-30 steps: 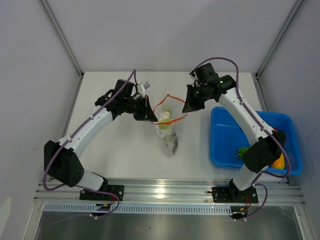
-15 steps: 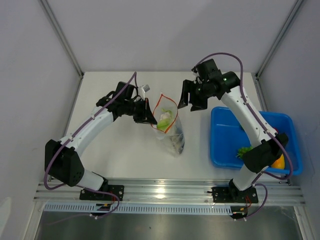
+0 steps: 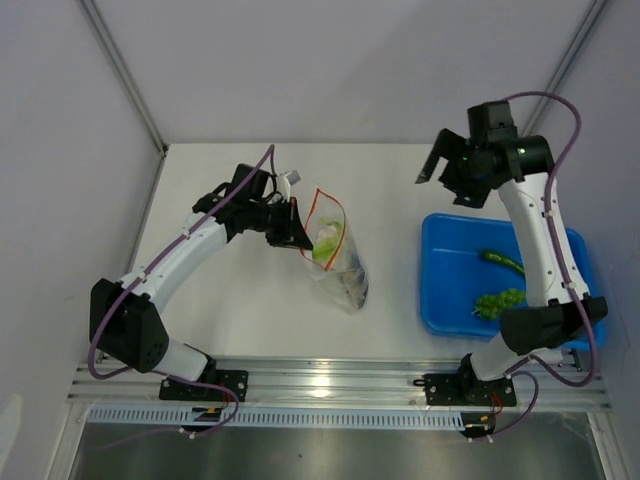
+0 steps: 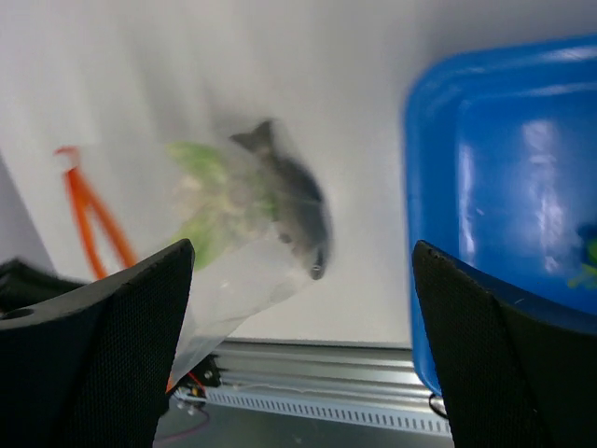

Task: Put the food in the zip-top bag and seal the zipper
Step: Pick up the fake vegetable from the bin.

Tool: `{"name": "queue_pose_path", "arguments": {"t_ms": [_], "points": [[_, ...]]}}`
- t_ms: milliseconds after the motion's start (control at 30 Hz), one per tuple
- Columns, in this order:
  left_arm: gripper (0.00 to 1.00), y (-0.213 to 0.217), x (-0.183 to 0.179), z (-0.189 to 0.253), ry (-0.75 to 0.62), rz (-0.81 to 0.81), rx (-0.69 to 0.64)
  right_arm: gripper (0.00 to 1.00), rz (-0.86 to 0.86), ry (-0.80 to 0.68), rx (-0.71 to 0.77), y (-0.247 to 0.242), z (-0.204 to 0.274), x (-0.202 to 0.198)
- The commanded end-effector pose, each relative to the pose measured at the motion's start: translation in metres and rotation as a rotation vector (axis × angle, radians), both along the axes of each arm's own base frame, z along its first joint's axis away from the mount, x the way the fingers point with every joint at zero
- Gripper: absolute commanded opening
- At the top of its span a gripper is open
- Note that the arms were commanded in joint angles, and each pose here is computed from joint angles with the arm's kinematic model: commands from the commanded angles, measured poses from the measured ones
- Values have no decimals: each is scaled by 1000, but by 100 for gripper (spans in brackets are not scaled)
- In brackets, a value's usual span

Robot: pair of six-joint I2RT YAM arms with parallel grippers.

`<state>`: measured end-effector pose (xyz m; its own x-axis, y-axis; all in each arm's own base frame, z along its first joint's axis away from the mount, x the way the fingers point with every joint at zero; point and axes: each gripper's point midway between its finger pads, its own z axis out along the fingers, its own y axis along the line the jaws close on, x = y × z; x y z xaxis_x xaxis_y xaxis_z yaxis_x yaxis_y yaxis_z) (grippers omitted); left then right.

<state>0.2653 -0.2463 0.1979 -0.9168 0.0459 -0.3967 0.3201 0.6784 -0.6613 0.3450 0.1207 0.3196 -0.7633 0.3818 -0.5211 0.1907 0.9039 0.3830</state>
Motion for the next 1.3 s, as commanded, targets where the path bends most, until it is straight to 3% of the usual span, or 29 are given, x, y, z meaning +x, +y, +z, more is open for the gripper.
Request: {"name": "queue_pose_path", "arguments": {"t_ms": [0,167,433,1000,1267], "points": [[1,0,8,10,-50,-4,1,100,-261,90,0,-69,-24,-20],[1,3,9,6,-37,17,20,99,-497,319,-79,-141,-100,-67],[1,1,9,2,1,16,23,99,-764,484,-55,-193,-172,-119],[0,6,19,3,-37,2,61,99,-879,610,-92,-214,-251,-136],[0,6,27,-10,14,15,80,99,-879,685,-104,-215,-281,-137]]}}
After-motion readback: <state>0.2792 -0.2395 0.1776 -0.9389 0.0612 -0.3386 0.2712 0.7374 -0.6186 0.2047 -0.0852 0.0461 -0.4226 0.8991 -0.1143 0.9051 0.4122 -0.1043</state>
